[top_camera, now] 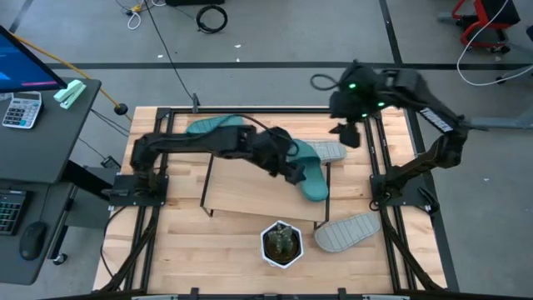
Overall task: Pick and place slides into the shelf
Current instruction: Put the right green slide on the shelf
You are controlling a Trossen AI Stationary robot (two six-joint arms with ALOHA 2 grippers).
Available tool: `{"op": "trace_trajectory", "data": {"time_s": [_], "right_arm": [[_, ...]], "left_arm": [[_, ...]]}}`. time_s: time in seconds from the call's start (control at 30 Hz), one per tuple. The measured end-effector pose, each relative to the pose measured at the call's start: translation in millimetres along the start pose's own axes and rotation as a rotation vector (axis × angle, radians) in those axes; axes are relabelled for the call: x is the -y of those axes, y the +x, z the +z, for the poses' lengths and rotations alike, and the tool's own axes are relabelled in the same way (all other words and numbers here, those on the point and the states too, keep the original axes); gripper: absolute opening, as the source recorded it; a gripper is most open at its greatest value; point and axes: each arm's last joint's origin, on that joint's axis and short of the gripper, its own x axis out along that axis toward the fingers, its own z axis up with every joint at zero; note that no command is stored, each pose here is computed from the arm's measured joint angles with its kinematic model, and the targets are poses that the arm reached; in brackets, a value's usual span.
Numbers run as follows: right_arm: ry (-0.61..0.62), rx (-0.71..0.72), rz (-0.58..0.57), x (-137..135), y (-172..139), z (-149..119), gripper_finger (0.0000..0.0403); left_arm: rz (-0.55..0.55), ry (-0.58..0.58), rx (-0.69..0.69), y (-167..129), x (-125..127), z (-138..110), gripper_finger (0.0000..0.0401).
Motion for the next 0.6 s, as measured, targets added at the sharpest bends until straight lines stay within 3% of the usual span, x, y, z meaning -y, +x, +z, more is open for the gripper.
{"op": "trace_trajectory", "data": {"time_s": [0.17, 0.3, 0.43, 0.6], "right_arm": [[0.033, 0.045, 0.012, 18.0, 43.6, 3.0, 0.0240], [0.076, 0.075, 0.167, 35.5, 69.0, -6.9, 0.0238], [0.115, 0.124, 0.336, 50.8, 82.6, -18.9, 0.0238], [0.185, 0.093, 0.352, 63.2, 90.6, -32.7, 0.0235]], "left_arm": [[0.092, 0.022, 0.175, -42.1, 2.3, 4.0, 0.0309], [0.151, 0.055, 0.267, -73.7, 2.0, 4.3, 0.0309], [0.180, 0.066, 0.334, -96.4, 2.3, 3.4, 0.0309], [0.195, 0.086, 0.385, -117.1, 4.7, -1.8, 0.0309]]}}
